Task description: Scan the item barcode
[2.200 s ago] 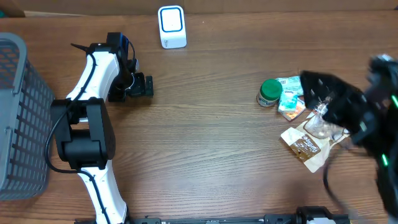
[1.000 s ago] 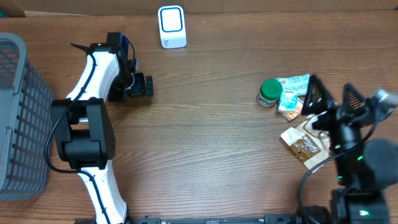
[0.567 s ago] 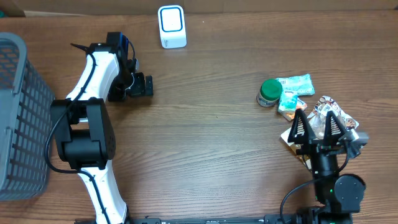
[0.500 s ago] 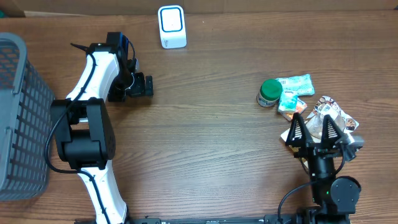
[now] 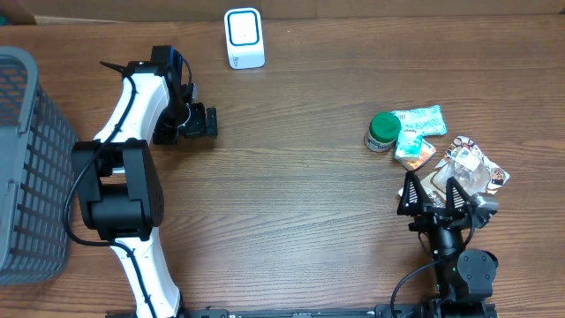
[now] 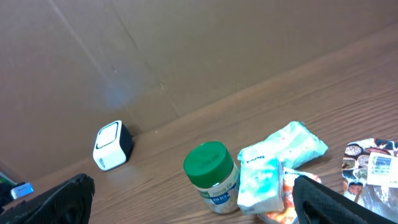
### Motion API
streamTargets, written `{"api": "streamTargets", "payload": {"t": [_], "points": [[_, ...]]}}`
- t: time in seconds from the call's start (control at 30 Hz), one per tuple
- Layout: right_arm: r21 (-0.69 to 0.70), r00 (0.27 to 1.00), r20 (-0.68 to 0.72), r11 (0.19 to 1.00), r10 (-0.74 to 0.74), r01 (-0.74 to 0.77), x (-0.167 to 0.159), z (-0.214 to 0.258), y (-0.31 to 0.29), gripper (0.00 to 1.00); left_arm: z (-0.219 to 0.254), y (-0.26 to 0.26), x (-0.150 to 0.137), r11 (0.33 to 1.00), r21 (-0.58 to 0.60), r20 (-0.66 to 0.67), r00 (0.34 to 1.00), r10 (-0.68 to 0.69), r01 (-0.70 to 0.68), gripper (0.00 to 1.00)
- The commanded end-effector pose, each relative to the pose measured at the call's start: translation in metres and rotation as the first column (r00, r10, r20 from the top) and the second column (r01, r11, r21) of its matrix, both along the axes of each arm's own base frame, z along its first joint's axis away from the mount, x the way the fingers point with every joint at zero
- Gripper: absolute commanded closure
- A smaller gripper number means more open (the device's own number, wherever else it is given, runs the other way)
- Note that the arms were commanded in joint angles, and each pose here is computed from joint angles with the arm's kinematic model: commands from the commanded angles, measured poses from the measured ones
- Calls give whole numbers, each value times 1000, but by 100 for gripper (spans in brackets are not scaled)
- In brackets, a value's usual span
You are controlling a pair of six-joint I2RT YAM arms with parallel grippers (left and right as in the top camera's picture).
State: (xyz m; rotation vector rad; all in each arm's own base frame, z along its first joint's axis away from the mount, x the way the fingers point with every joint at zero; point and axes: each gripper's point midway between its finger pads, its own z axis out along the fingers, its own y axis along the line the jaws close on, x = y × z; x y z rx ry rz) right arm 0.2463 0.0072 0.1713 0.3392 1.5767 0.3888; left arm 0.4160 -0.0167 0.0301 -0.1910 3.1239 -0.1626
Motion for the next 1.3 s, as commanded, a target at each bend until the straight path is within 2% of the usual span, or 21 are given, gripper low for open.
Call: {"api": "streamTargets", "payload": {"t": [0.0,0.87,1.07,1.2,1.27], "points": [[1,1000,6,1000,5,-5,0,-1,1,0,20,2,8,1000,3,57,998,-5,5,1],[1,1000,6,1000,4,-4,0,-1,1,0,26,1,9,1000,4,71,997,-9,8,0],[1,1000,6,1000,4,-4,0,-1,1,0,89,-46,9,993,6,225,967,-115,117,1],[1,1000,6,1000,4,-4,0,-1,1,0,153,-98,-6,971,7,379,898,-225,240,0],[1,1000,6,1000,4,-4,0,-1,1,0,188,-128,-23,950,8,460,842,-282,313,0]]}}
